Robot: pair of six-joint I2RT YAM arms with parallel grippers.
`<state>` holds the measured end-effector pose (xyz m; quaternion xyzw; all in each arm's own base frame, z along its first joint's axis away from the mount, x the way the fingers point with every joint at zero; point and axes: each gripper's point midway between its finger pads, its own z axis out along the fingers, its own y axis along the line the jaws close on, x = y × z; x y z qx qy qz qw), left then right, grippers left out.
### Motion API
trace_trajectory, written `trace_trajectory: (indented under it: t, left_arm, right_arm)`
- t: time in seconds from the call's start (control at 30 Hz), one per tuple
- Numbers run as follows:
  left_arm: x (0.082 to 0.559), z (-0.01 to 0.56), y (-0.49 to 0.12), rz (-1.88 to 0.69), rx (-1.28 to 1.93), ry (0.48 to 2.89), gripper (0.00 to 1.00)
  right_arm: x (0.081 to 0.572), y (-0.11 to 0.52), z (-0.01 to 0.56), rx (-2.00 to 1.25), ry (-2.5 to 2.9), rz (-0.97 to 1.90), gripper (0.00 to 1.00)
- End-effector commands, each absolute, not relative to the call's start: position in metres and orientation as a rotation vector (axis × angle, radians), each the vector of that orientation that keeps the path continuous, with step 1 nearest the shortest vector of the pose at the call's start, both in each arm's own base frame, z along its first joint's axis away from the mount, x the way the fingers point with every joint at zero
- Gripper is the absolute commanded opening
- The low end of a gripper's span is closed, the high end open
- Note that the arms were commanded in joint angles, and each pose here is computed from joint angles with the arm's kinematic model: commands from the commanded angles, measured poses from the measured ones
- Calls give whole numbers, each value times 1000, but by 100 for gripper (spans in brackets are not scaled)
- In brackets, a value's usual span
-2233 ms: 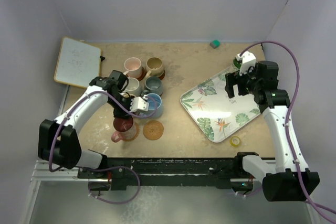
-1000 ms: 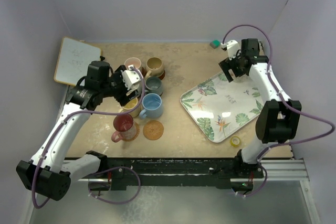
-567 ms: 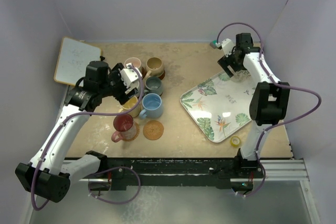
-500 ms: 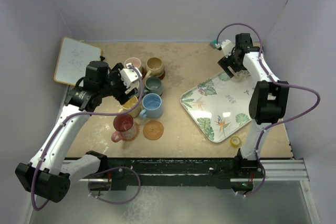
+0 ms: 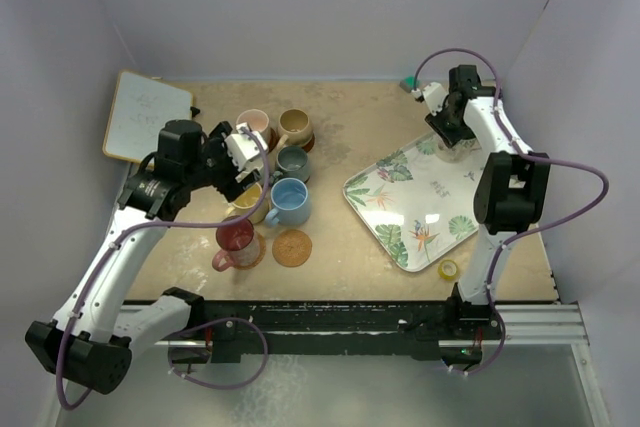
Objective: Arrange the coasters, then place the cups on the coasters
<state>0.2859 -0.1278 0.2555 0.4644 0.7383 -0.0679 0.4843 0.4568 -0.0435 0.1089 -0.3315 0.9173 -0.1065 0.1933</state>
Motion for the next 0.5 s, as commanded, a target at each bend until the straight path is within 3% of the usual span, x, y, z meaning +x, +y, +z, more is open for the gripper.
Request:
trace_trajectory:
  t: [0.0,0.47]
  left_arm:
    - [286,266,-128,-162,1104,1757,78]
    - [278,270,-128,-171,1112,1738,79]
  right_arm:
    - [433,-39,117,-894,2659,-223,34]
    - [354,-3,115,-632,2820,-33,11]
